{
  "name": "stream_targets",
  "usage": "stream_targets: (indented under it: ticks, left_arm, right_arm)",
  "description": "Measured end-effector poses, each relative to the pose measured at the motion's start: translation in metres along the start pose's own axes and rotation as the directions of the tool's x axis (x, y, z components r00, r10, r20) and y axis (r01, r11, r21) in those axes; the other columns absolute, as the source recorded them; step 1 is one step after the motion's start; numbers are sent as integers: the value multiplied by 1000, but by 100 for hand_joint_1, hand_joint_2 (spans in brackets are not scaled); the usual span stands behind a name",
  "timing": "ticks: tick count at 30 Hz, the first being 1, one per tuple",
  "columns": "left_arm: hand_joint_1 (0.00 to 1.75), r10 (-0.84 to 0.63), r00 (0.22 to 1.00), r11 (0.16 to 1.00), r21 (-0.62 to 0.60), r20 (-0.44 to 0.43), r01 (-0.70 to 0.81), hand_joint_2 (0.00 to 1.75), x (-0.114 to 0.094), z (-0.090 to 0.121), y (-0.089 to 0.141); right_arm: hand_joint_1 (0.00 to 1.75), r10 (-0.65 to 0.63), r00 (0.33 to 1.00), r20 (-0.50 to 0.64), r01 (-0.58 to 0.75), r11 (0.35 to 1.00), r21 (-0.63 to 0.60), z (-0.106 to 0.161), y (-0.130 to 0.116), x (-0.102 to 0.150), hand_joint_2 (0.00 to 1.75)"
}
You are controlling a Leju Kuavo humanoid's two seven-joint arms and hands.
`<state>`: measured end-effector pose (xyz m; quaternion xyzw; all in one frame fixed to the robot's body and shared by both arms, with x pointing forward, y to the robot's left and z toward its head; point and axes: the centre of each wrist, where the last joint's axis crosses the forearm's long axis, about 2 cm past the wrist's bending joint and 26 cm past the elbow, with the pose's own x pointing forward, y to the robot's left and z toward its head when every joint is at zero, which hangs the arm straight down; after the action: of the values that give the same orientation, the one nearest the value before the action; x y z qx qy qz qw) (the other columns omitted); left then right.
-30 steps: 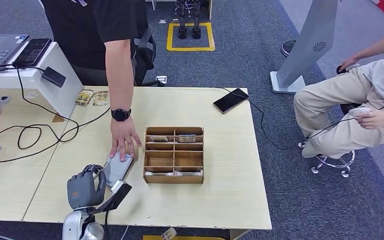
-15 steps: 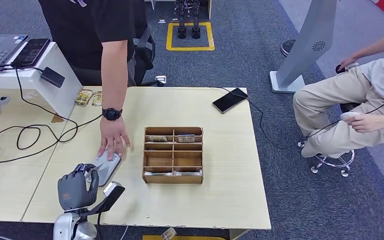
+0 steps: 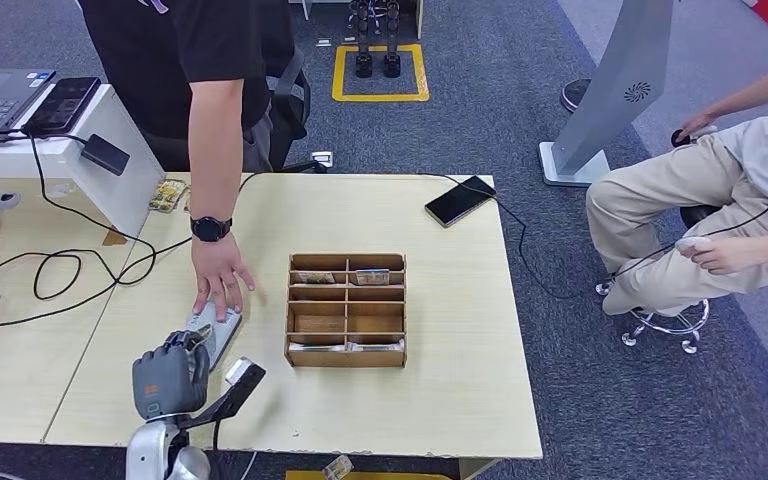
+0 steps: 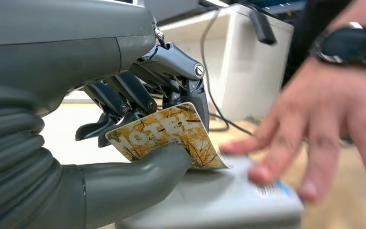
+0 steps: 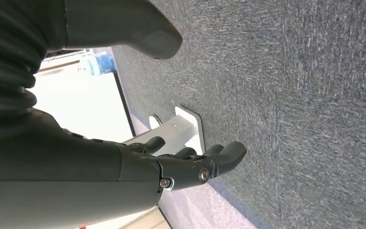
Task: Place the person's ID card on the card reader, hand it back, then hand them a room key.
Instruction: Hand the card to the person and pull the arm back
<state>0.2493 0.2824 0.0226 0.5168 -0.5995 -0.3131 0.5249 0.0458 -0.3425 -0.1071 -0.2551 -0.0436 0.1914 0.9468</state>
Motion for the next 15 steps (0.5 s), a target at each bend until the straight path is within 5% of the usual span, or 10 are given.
stream_targets:
  ticks: [15]
  left_arm:
    - [175, -37, 996, 979, -199, 82, 53, 175, 16, -9, -29]
  right_arm:
    - [0, 20, 1000, 4, -20, 1000, -1, 0, -1, 1, 175]
